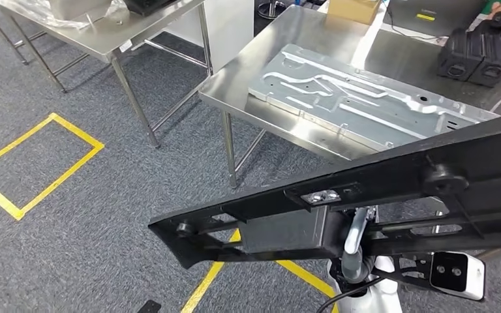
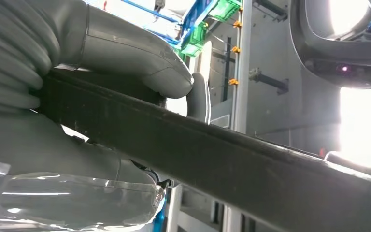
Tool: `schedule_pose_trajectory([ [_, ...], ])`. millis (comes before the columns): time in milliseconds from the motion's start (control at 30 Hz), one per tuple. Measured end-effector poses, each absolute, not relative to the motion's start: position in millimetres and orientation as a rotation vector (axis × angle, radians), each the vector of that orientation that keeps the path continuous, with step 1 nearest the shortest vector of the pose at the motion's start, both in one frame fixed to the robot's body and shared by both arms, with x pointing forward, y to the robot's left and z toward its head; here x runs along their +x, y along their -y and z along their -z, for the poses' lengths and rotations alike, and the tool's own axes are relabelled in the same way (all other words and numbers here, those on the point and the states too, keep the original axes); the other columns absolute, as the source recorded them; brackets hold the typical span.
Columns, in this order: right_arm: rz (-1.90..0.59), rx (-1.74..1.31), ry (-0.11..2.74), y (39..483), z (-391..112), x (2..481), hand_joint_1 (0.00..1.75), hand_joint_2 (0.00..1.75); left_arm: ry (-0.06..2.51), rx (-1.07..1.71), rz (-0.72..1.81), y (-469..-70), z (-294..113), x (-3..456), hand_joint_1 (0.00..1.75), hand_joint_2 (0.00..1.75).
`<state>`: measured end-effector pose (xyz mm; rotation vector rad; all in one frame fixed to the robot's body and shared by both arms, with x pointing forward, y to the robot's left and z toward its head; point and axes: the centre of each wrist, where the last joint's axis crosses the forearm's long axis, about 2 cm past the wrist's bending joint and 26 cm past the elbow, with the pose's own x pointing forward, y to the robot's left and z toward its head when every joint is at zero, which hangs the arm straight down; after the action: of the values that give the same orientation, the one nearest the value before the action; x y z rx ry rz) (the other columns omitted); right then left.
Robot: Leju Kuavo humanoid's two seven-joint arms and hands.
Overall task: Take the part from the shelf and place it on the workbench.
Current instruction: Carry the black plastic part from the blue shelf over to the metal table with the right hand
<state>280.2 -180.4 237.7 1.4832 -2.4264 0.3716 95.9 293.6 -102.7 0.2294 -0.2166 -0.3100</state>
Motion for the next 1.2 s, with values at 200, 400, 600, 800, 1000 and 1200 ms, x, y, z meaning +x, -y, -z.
schedule_pose_trajectory([
  [200,-0.376,1.485,2.43,180.3,-239.3,280.8,1.75,1.75,0.221,0.229,0.308,-293.2,102.3,97.5,0.0,1.75],
  [400,-0.377,1.479,2.426,180.6,-237.5,279.4,1.75,1.75,0.219,0.228,0.312,-292.6,102.4,97.0,0.0,1.75],
  [600,-0.385,1.479,2.434,181.4,-239.5,278.7,1.75,1.75,0.224,0.225,0.314,-291.2,101.8,99.9,0.0,1.75],
  [800,-0.394,1.487,2.437,181.9,-240.6,278.5,1.75,1.75,0.226,0.223,0.315,-291.2,101.5,101.5,0.0,1.75],
  [1000,-0.401,1.491,2.435,182.6,-240.5,278.5,1.75,1.75,0.224,0.223,0.313,-291.9,101.6,101.0,0.0,1.75],
  [1200,-0.412,1.484,2.442,182.6,-242.6,279.5,1.75,1.75,0.225,0.221,0.314,-291.2,101.6,100.7,0.0,1.75],
])
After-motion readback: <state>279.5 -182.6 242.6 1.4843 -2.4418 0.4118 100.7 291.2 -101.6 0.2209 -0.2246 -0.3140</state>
